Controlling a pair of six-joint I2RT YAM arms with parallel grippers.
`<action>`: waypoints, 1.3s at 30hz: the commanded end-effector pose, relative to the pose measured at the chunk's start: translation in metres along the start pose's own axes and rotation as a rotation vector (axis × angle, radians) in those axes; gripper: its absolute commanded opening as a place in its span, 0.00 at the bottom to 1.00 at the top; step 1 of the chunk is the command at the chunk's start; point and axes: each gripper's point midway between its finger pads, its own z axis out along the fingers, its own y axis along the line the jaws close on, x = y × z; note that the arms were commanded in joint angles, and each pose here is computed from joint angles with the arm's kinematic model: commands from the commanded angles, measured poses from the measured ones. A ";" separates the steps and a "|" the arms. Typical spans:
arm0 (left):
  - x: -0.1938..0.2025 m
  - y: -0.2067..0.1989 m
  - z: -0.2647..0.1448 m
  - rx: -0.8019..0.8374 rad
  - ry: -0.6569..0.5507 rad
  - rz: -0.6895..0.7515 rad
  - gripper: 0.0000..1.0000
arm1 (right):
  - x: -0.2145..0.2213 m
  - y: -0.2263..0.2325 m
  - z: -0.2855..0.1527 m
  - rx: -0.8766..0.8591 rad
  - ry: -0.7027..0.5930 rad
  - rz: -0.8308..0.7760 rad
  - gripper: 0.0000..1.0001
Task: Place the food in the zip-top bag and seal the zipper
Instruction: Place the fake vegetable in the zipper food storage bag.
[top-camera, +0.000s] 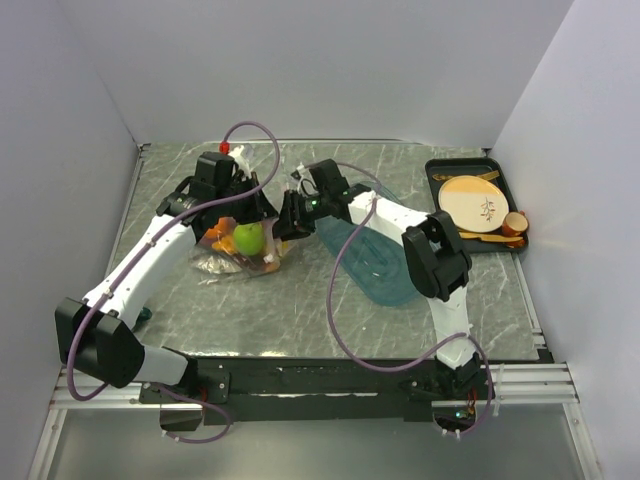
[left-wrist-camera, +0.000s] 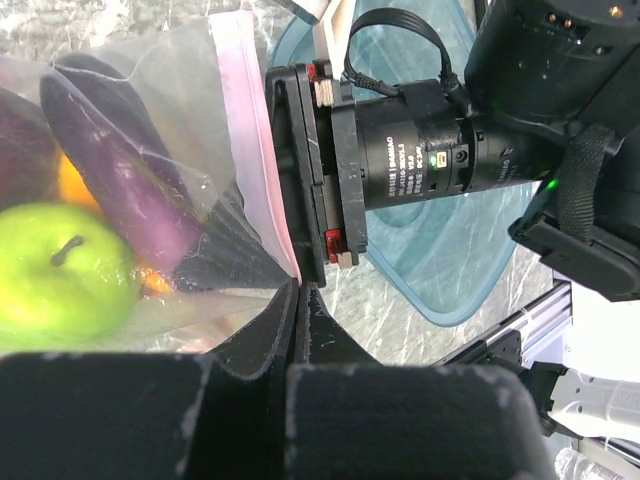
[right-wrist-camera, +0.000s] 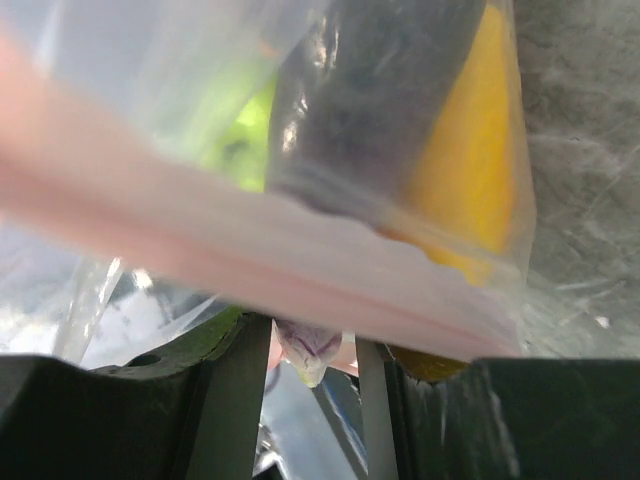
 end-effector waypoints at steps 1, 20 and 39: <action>-0.016 -0.030 -0.015 0.094 -0.050 0.048 0.01 | -0.036 0.060 -0.020 -0.116 -0.180 -0.053 0.19; -0.006 -0.030 -0.016 0.114 -0.023 0.054 0.01 | -0.029 0.049 -0.029 -0.035 -0.080 -0.040 0.24; -0.025 -0.029 -0.015 0.067 -0.078 0.028 0.01 | -0.002 0.037 -0.036 0.195 -0.205 -0.213 0.65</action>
